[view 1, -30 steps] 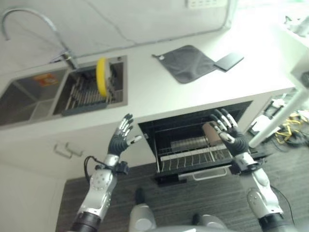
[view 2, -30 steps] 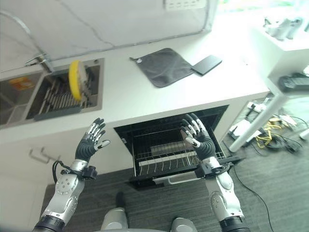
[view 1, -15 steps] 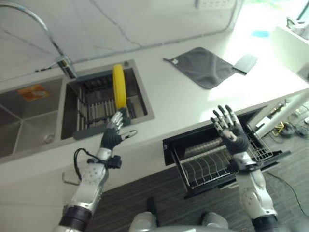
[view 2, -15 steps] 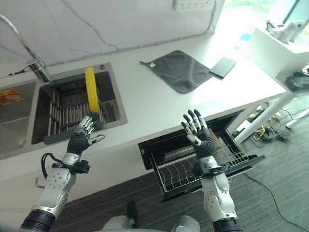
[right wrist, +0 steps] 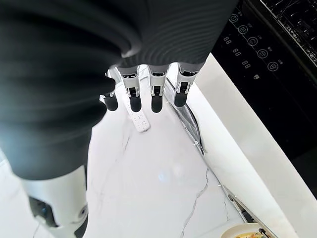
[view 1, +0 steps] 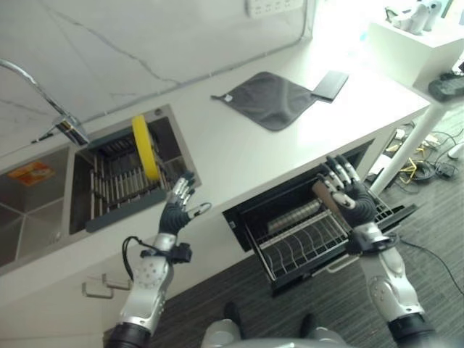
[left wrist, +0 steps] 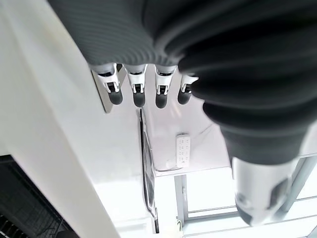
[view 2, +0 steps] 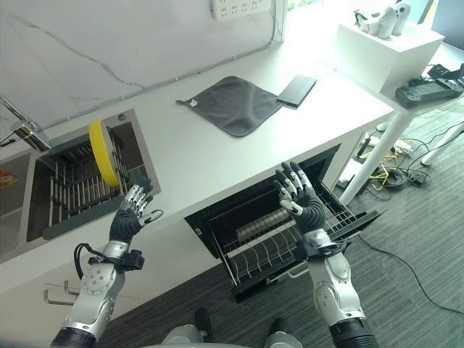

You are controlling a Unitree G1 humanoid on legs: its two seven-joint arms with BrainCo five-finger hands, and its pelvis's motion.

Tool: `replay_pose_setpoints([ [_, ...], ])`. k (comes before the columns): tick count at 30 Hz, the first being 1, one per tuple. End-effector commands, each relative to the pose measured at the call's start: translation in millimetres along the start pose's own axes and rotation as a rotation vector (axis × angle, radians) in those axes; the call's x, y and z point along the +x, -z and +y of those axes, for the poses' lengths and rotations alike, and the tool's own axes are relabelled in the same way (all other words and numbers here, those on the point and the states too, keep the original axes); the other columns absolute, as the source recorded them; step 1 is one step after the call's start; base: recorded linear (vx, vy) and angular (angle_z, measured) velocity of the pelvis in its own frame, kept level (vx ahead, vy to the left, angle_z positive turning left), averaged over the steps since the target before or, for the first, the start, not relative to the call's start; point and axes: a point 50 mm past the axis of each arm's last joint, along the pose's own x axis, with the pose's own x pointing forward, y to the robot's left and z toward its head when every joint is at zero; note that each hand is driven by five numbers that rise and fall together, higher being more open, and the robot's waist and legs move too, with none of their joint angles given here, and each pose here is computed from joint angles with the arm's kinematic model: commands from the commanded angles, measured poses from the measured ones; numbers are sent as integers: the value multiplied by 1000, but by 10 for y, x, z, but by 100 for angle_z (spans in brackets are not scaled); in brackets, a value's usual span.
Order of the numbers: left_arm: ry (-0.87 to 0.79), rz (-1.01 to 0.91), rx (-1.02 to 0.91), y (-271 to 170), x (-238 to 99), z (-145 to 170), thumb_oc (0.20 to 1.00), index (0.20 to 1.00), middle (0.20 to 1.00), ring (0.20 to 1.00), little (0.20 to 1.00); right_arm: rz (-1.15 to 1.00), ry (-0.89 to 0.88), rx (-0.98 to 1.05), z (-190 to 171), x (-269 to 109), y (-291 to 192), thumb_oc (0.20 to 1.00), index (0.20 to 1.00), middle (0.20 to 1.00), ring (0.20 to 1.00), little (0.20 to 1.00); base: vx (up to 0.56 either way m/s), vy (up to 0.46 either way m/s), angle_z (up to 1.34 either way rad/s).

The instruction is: Place the dishes in the dishwasher.

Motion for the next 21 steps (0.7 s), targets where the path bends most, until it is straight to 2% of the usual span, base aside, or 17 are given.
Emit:
replay_pose_setpoints([
  [1, 32, -152, 26, -258, 133, 55, 1000, 1000, 1000, 1000, 1000, -144, -82, -36, 142, 138, -271, 1000, 1000, 1000, 1000, 1000, -24, 157, 2],
  [4, 38, -145, -20, -238, 66, 60, 1000, 1000, 1000, 1000, 1000, -74, -94, -79, 170, 194, -190, 1000, 1000, 1000, 1000, 1000, 37, 324, -27],
  [7, 70, -135, 10, -209, 132, -43, 1000, 1000, 1000, 1000, 1000, -48, -87, -79, 228, 129, -155, 1000, 1000, 1000, 1000, 1000, 7, 285, 51],
  [16, 84, -131, 88, -241, 17, 53, 1000, 1000, 1000, 1000, 1000, -131, -40, -76, 356, 229, -200, 1000, 1000, 1000, 1000, 1000, 14, 30, 38],
  [21, 57, -151, 91, -293, 20, 66, 1000, 1000, 1000, 1000, 1000, -142, -86, -109, 417, 309, -218, 1000, 1000, 1000, 1000, 1000, -16, 7, 0],
])
